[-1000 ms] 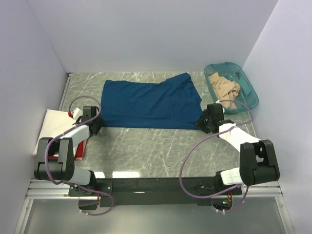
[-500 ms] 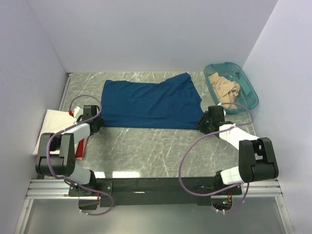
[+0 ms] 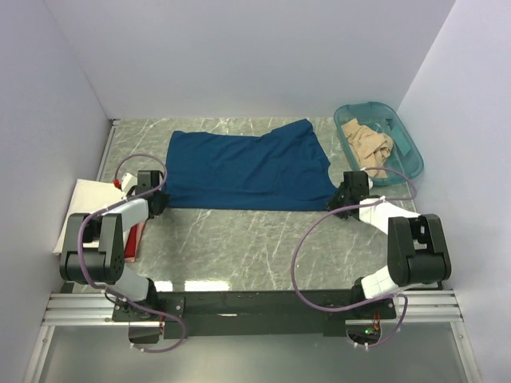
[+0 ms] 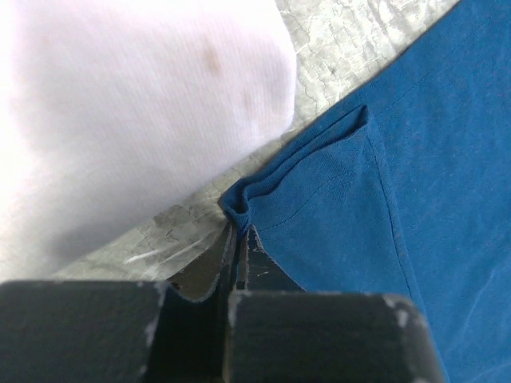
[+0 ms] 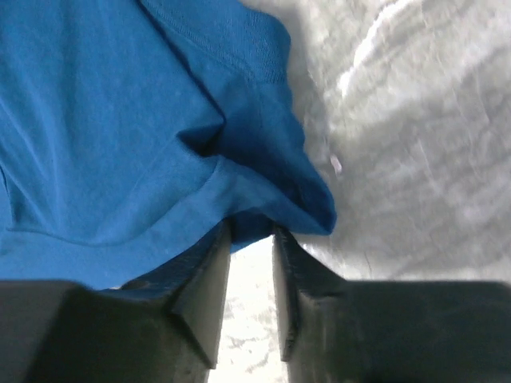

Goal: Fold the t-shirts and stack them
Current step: Fold the tshirt

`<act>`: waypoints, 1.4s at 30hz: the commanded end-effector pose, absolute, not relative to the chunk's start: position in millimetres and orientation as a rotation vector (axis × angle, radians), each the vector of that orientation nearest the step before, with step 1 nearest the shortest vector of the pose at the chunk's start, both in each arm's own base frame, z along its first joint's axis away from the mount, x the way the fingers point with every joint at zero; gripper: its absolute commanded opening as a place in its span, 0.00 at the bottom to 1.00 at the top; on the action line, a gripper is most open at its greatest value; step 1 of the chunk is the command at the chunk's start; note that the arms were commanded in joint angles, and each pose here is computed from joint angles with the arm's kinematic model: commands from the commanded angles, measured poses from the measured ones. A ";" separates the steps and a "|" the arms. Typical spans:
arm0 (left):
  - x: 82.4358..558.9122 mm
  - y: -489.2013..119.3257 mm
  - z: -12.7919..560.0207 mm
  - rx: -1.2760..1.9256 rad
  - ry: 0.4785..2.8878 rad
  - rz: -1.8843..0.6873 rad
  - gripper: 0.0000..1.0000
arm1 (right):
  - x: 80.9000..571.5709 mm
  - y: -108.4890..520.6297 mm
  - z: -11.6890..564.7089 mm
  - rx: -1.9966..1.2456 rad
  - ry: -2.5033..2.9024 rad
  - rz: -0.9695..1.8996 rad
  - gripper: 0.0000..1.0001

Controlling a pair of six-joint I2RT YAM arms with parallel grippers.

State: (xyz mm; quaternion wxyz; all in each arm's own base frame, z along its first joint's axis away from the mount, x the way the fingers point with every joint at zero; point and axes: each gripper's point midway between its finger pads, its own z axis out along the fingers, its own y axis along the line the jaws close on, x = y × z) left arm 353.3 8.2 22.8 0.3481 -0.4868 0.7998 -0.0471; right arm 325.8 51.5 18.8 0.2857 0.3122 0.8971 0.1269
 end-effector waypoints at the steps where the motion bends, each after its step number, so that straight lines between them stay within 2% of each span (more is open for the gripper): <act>1: 351.1 10.9 24.9 -1.256 2.089 -0.095 0.01 | 338.0 42.2 17.0 0.828 2.396 0.282 0.29; 2: 349.4 10.7 24.9 -1.256 2.091 -0.094 0.01 | 340.6 41.1 18.7 0.823 2.395 0.279 0.23; 3: 346.6 11.5 25.4 -1.259 2.088 -0.092 0.01 | 339.5 40.5 16.8 0.828 2.404 0.274 0.10; 5: 342.3 11.2 25.4 -1.265 2.092 -0.088 0.01 | 338.7 41.2 17.0 0.824 2.411 0.276 0.00; 13: 320.2 13.3 40.2 -1.274 2.070 -0.088 0.01 | 322.8 43.5 34.4 0.820 2.399 0.309 0.00; 29: 256.7 11.7 42.7 -1.315 2.034 -0.128 0.01 | 222.4 25.8 40.9 0.995 2.423 0.187 0.00; 38: 233.2 11.9 41.1 -1.338 2.028 -0.129 0.01 | 198.2 32.4 41.4 1.074 2.399 0.255 0.00; 40: 230.1 11.2 40.6 -1.336 2.037 -0.130 0.08 | 198.0 36.4 43.5 1.066 2.398 0.291 0.03; 41: 230.0 11.0 43.1 -1.327 2.033 -0.134 0.22 | 198.7 37.3 44.5 1.058 2.398 0.297 0.16; 42: 228.5 10.5 44.0 -1.330 2.036 -0.137 0.29 | 198.9 36.8 44.8 1.054 2.399 0.295 0.27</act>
